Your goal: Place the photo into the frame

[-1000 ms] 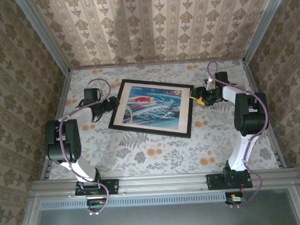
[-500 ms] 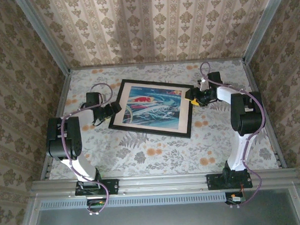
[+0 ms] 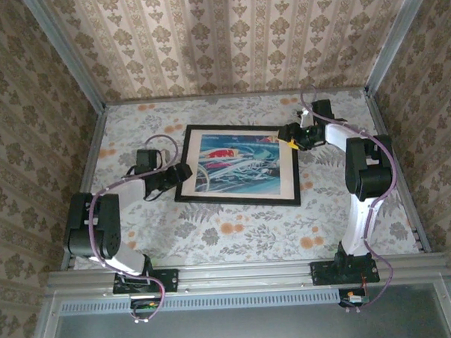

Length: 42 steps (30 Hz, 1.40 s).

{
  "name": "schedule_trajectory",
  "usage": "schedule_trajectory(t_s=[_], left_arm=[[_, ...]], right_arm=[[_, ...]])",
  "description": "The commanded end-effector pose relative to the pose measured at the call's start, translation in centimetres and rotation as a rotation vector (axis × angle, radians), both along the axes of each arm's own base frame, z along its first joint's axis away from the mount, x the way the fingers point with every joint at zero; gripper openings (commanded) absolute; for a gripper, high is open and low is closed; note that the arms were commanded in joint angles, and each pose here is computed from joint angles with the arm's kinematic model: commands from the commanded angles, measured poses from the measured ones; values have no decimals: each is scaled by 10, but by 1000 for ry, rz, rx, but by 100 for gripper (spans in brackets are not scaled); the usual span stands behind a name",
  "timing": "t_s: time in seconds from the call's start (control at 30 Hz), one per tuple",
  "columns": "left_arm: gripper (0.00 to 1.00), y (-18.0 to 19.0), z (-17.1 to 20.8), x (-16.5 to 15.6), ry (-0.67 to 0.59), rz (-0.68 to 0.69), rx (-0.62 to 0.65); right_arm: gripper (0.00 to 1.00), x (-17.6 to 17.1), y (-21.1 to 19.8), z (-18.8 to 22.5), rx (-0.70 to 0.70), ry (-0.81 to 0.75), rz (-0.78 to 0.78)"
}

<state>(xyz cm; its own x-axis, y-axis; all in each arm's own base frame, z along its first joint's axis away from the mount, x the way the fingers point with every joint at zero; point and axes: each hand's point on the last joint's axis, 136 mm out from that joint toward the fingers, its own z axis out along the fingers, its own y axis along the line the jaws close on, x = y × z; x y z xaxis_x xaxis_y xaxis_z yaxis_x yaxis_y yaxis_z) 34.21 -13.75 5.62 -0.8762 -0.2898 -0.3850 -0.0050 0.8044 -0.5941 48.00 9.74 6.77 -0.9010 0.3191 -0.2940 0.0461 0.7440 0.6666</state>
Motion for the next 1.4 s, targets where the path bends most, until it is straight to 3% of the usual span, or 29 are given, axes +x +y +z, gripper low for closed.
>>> schedule_trajectory(t_s=[0.0, 0.17, 0.33, 0.6, 0.77, 0.93, 1.13, 1.37], left_arm=[[74, -5, 10, -5, -6, -7, -25], [74, 10, 12, -4, -28, 22, 74], [78, 42, 36, 4, -168, 108, 240], [86, 110, 94, 13, -509, 324, 528], [94, 145, 107, 18, -655, 396, 658], [99, 169, 90, 29, -644, 397, 695], [100, 173, 63, 42, -636, 359, 692], [100, 164, 55, 50, -682, 299, 668]], right_arm=[[59, 3, -6, -8, -25, 32, -16], [59, 5, -15, 9, -71, 2, -18], [60, -6, -29, 53, -174, -111, -42], [65, -53, -109, 91, -607, -277, -295], [78, -82, -150, 80, -814, -312, -445], [86, -92, -165, 53, -883, -292, -506], [89, -88, -163, 23, -868, -286, -513], [91, -87, -158, 34, -860, -416, -511]])
